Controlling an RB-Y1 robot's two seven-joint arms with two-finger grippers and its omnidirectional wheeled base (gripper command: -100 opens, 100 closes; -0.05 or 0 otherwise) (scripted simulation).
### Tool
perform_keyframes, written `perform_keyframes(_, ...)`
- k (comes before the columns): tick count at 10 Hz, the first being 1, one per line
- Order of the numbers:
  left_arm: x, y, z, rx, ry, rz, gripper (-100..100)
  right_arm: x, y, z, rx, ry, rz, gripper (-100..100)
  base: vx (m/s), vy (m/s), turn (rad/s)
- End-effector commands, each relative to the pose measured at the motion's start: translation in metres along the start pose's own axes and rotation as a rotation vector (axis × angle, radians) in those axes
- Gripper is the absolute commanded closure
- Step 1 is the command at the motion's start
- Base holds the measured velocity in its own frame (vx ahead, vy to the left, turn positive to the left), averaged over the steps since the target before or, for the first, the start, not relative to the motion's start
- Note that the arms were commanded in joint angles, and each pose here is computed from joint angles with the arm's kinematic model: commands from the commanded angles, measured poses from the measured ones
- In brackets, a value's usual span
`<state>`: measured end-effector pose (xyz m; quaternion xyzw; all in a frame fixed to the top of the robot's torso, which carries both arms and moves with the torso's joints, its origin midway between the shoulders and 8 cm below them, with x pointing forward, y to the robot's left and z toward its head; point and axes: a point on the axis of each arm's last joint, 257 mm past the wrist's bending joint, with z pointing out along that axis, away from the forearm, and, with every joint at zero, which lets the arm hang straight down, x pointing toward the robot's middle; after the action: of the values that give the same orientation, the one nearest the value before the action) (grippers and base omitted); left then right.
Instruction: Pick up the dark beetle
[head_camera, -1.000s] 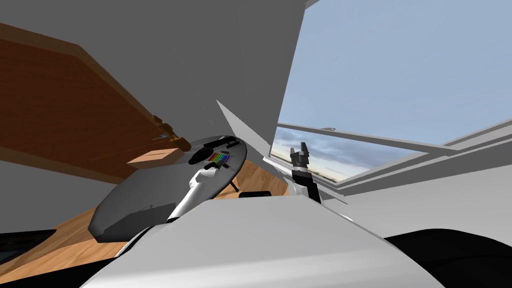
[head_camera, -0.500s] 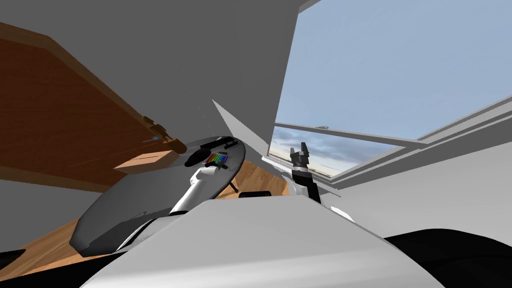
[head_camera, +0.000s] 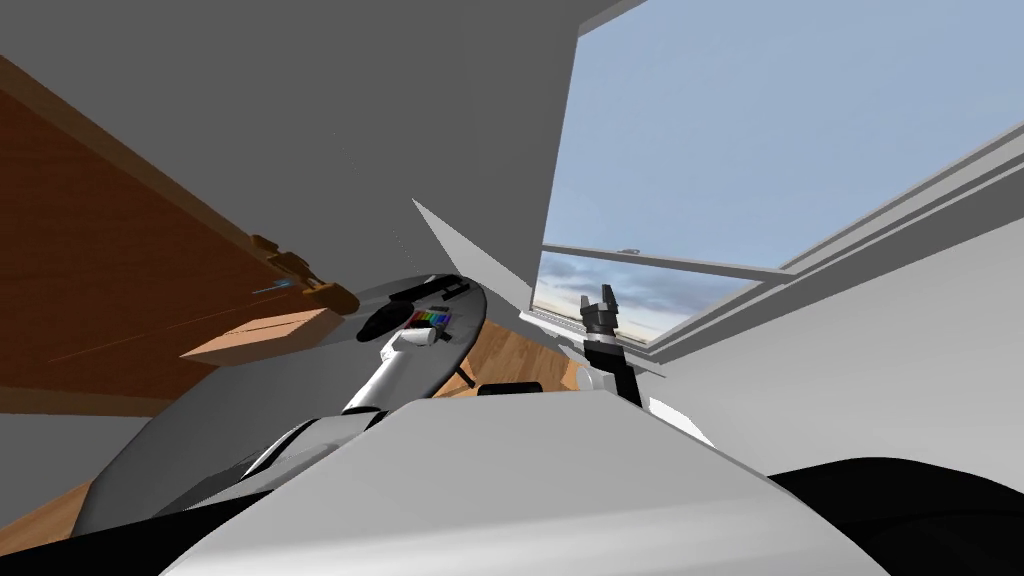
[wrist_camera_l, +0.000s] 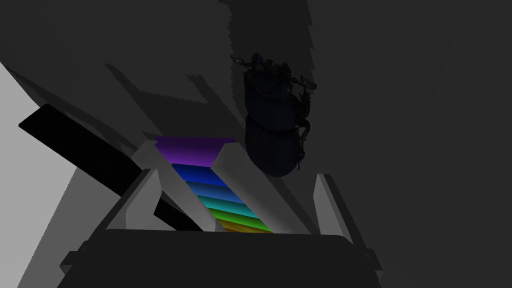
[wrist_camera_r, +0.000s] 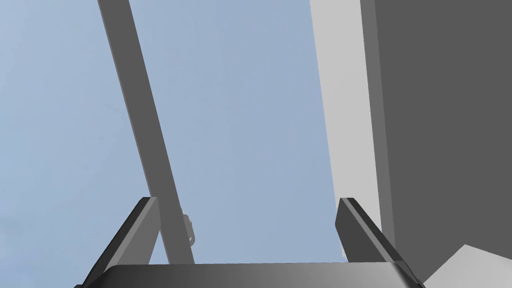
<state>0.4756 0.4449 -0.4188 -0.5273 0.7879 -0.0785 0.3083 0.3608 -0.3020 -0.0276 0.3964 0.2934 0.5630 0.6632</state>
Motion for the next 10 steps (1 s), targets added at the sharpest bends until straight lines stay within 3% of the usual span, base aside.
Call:
perform_keyframes(1, 0.002, 0.006, 0.001, -0.030, 0.016, -0.006, -100, 0.000, 0.000, 0.000, 0.000, 0.000, 0.000, 0, -0.019, 0.024, -0.054)
perform_keyframes(7, 0.001, 0.037, 0.002, -0.187, 0.093, -0.052, -100, 0.000, 0.000, 0.000, 0.000, 0.000, 0.000, 0, -0.017, 0.021, -0.105)
perform_keyframes(8, 0.000, 0.032, 0.002, -0.169, 0.083, -0.047, -100, 0.000, 0.000, 0.000, 0.000, 0.000, 0.000, 0, -0.008, 0.008, -0.020)
perform_keyframes(9, 0.000, 0.033, 0.002, -0.174, 0.086, -0.048, 0, 0.000, 0.000, 0.000, 0.000, 0.000, 0.000, 0, 0.000, 0.000, 0.000)
perform_keyframes(10, 0.011, 0.041, 0.004, -0.162, 0.099, -0.019, -100, 0.000, 0.000, 0.000, 0.000, 0.000, 0.000, 0, 0.090, -0.010, 0.201)
